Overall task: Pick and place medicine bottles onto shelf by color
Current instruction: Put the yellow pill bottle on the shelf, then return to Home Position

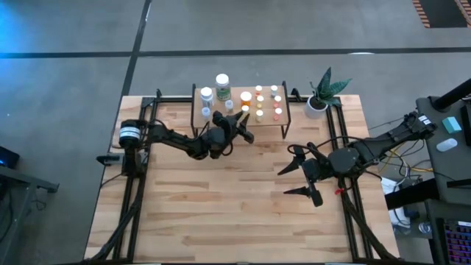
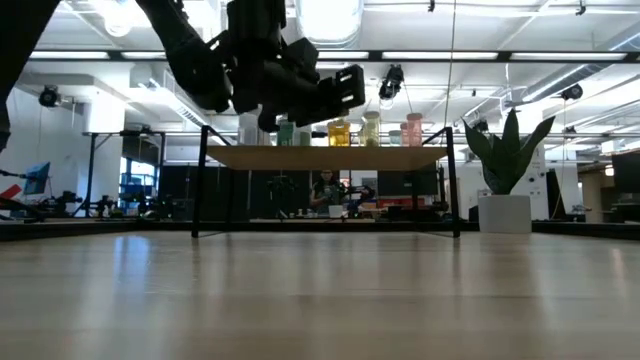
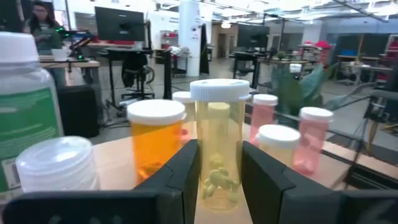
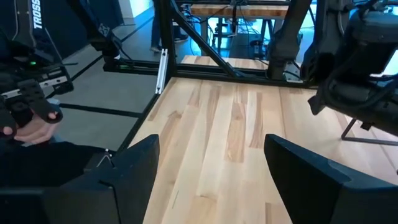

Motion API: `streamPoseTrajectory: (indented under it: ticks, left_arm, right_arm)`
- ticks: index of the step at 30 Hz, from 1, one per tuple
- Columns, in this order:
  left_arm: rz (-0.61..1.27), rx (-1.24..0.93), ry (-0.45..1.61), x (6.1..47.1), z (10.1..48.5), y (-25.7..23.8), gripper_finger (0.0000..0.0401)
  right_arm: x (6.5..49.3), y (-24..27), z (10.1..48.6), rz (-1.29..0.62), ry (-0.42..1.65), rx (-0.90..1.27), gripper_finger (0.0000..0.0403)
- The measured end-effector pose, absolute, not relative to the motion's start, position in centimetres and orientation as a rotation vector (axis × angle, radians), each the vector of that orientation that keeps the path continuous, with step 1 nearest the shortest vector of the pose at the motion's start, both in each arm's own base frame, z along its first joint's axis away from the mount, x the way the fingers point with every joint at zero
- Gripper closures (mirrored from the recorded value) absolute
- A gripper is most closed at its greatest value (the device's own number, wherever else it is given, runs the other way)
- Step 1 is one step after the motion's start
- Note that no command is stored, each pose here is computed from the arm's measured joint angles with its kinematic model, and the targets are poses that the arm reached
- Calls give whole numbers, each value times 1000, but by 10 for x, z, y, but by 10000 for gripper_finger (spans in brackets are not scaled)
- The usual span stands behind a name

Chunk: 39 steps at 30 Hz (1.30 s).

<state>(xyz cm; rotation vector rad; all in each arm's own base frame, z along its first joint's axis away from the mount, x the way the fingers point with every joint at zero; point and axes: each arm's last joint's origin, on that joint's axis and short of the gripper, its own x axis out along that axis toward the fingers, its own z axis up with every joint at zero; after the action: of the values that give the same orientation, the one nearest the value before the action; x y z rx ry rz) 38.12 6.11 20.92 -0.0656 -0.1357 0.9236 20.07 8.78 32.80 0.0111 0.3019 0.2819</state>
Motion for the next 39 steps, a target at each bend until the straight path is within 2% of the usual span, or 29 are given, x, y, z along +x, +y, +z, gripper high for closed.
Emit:
streamPoseTrajectory:
  ticks: [26,39]
  left_arm:
    - [1008,-45,-79,398,184,69,316]
    - [1015,-27,-37,398,181,69,241]
  right_arm:
    - [201,88,328,282,305,8,124]
    - [201,88,328,280,306,17,124]
